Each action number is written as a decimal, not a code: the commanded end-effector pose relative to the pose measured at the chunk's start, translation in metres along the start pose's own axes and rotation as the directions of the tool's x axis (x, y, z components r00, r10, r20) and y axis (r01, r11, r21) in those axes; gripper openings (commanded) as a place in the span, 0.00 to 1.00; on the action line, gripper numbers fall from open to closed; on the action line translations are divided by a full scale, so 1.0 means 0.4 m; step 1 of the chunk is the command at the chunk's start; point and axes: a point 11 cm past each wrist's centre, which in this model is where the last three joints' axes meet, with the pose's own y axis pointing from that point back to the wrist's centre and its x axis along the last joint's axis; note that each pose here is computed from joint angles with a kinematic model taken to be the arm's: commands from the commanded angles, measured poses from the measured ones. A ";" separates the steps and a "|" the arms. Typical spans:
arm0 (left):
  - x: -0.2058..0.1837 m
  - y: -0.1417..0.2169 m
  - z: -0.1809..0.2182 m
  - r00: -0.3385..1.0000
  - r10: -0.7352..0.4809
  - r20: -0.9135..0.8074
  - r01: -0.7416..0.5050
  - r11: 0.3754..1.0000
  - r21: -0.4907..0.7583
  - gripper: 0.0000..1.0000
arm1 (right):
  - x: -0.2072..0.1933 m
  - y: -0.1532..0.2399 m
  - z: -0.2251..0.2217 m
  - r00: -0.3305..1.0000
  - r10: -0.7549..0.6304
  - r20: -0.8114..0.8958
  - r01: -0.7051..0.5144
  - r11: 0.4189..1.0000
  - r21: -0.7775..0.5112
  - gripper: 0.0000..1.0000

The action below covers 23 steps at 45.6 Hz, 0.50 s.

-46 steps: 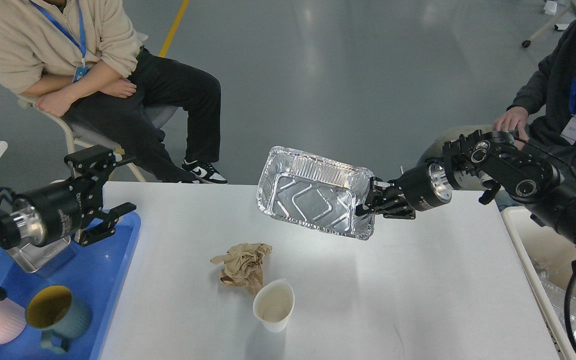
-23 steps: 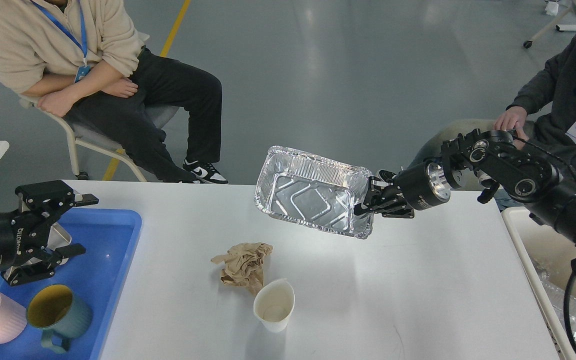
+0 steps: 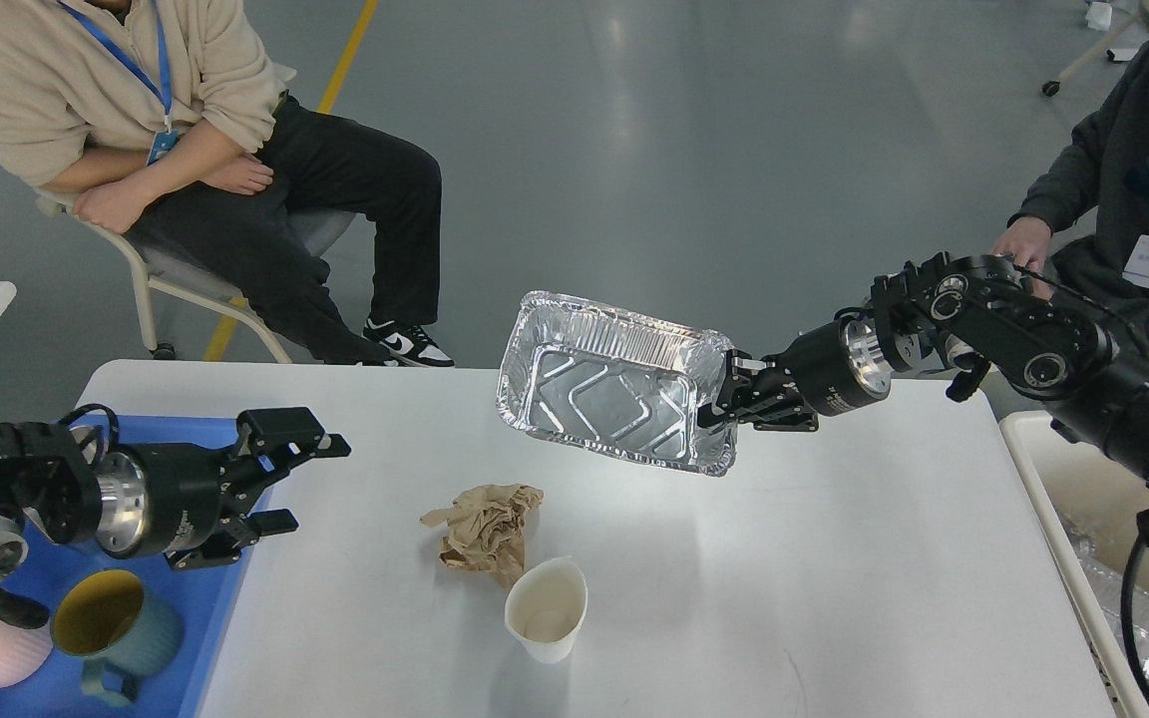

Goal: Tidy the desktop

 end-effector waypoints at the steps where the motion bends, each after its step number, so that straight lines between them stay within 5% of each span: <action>1: 0.013 -0.076 -0.003 0.997 0.013 0.072 -0.019 0.997 0.075 0.96 | -0.002 -0.010 -0.013 1.000 -0.007 -0.008 0.007 1.000 0.007 0.00; 23: -0.029 -0.362 0.062 0.952 -0.034 0.304 -0.037 0.974 0.225 0.95 | -0.002 -0.014 -0.024 1.000 -0.010 -0.016 0.011 1.000 0.011 0.00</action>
